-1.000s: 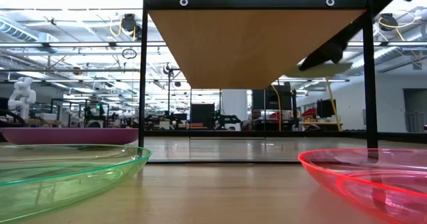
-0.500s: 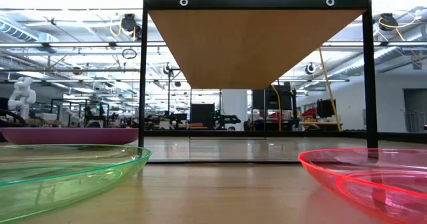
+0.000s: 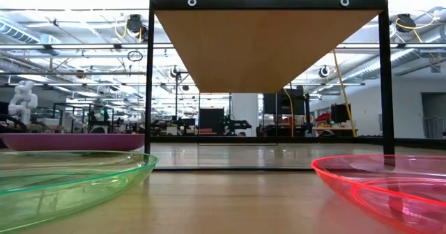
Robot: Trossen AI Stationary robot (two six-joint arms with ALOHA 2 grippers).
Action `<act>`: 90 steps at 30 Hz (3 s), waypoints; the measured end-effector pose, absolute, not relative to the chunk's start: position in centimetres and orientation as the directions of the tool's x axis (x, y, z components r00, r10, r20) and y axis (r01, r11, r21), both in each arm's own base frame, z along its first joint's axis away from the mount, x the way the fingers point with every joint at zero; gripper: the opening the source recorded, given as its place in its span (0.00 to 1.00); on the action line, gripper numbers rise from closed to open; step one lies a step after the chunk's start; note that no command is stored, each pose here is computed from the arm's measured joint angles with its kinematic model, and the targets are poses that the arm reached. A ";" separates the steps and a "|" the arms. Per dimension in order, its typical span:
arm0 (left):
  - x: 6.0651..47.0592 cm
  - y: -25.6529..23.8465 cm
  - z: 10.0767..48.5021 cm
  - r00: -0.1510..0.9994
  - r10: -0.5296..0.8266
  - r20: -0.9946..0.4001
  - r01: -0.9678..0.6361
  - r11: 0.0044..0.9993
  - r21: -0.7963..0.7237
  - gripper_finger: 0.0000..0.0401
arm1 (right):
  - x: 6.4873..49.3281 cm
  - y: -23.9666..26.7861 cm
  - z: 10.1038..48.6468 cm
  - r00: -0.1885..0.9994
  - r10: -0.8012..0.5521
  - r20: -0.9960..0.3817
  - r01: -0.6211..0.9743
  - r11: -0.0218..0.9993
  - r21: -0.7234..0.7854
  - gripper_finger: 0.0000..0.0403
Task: Place and stack plates onto a shelf
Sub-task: Stack the light blue plate on top of the violet plate on the shelf, then stack the transparent pink plate on top of the transparent orange plate on the shelf
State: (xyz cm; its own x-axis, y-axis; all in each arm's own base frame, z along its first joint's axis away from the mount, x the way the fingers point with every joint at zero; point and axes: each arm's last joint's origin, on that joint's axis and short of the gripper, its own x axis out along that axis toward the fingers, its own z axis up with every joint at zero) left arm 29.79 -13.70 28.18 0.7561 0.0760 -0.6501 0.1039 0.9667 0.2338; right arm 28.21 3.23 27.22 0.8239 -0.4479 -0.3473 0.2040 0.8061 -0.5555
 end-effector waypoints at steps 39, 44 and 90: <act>29.7 -13.6 28.0 0.743 0.082 -0.664 0.110 0.964 0.243 0.15 | 31.1 3.8 25.4 0.809 -0.409 -0.422 0.122 0.820 -0.560 0.11; 29.6 -13.6 27.9 0.733 0.088 -0.675 0.108 0.964 0.243 0.15 | 31.1 3.8 25.5 0.809 -0.410 -0.421 0.122 0.818 -0.562 0.15; 29.5 -13.6 27.8 0.724 0.088 -0.684 0.176 0.935 0.307 0.15 | 23.5 14.2 30.7 0.953 -0.005 -0.303 -0.096 0.943 -0.318 0.27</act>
State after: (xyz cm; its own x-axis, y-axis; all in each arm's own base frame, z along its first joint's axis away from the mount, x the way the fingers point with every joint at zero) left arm 29.47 -13.55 27.83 0.7238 0.0883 -0.6843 0.1763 0.9352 0.3071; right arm 23.50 14.20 30.66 0.9529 -0.0055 -0.3034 -0.0958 0.9433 -0.3179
